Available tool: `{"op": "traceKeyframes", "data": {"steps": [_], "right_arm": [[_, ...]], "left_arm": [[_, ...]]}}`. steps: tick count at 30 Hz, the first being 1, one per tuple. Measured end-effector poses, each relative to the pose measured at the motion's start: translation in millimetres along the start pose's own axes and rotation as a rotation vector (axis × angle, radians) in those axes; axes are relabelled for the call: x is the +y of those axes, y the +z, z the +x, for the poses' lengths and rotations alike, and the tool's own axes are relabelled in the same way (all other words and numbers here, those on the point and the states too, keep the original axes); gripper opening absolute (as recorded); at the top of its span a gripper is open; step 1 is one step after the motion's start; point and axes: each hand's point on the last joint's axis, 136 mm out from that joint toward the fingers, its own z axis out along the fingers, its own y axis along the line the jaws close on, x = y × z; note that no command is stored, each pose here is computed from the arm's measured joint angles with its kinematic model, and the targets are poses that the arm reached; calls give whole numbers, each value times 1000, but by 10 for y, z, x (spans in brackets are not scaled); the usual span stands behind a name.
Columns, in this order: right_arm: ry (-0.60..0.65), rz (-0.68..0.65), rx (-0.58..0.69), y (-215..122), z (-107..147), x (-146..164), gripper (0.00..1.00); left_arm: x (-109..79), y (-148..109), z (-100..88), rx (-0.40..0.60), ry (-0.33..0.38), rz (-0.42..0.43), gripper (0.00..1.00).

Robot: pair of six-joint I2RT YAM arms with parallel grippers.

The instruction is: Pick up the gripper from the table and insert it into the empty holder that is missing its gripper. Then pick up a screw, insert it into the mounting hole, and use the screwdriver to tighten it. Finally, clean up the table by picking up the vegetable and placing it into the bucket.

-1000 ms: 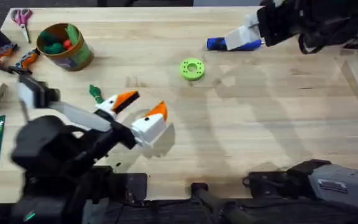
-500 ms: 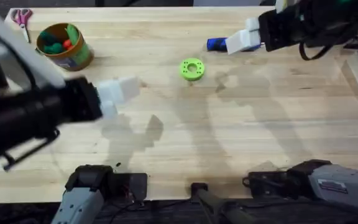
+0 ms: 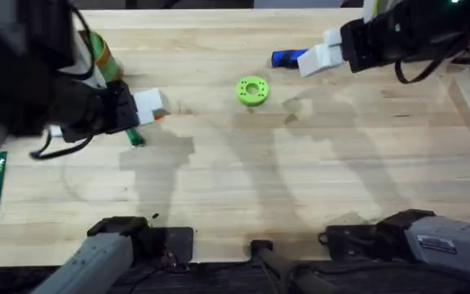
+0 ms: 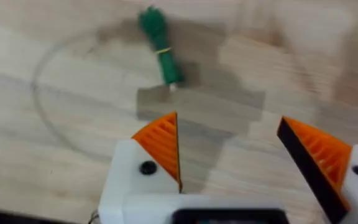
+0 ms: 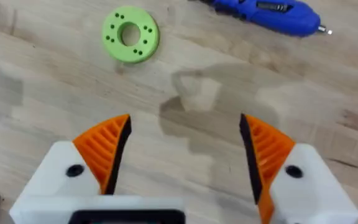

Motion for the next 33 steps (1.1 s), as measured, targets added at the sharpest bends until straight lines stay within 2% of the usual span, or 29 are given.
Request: {"op": "traceKeyframes", "data": {"steps": [5,10,14,21,26,29,30,33], "right_arm": [[2,3,-30,-134,11,-1,992],[-13,71,-108,-406,5,-107,990],[-28,134,-133,-598,86,-208,993],[-24,166,-178,-973,137,-250,993],[2,170,-146,-1169,261,-251,994],[22,169,-140,-1219,291,-249,994],[29,168,-143,-1232,288,-248,994],[41,167,-146,-1241,284,-248,994]], "left_arm": [[304,434,31,187,-146,-134,985],[519,761,-64,243,-248,-179,985],[591,954,-161,243,-278,-178,985],[640,1256,-278,239,-288,-179,985],[650,1452,-216,293,-291,-183,985],[628,1480,-274,287,-286,-169,985],[617,1486,-275,290,-288,-163,919],[599,1502,-313,281,-283,-154,480]]}}
